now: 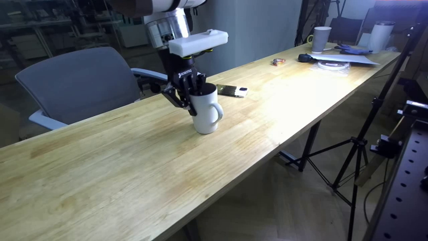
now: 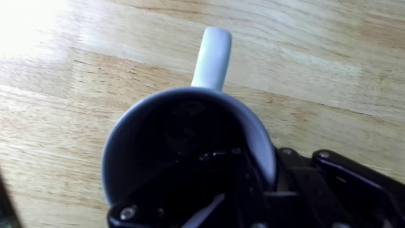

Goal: Move the mug to the center of the table

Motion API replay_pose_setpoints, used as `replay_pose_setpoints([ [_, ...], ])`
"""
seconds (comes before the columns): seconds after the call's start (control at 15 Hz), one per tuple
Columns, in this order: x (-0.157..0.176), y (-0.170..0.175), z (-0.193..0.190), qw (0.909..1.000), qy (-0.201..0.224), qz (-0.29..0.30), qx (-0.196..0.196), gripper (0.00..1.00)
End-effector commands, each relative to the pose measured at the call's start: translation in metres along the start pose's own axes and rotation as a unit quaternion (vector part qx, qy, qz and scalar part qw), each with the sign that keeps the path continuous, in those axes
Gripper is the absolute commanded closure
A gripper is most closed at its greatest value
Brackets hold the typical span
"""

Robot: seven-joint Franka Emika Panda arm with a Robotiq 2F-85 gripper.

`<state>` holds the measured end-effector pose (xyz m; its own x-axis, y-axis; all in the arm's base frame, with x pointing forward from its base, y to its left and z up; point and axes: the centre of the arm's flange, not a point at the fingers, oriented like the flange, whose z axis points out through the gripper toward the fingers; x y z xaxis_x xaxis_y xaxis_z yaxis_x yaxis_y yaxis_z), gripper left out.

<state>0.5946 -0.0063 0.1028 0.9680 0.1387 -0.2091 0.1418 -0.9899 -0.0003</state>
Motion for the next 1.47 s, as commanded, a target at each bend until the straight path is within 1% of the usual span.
replay_pose_setpoints([
  [0.0, -0.003, 0.028, -0.004, 0.9996, -0.005, 0.026, 0.009, 0.97],
  [0.27, 0.002, 0.043, -0.006, 0.9991, -0.004, 0.041, 0.007, 0.97],
  [0.53, 0.007, 0.046, -0.005, 0.9989, -0.009, 0.046, 0.005, 0.97],
  [0.93, 0.017, 0.055, -0.019, 0.9983, -0.005, 0.057, 0.011, 0.97],
  [1.2, 0.016, 0.058, -0.02, 0.9975, 0.005, 0.068, -0.015, 0.97],
  [1.4, 0.013, 0.06, -0.01, 0.996, 0.01, 0.073, -0.05, 0.97],
])
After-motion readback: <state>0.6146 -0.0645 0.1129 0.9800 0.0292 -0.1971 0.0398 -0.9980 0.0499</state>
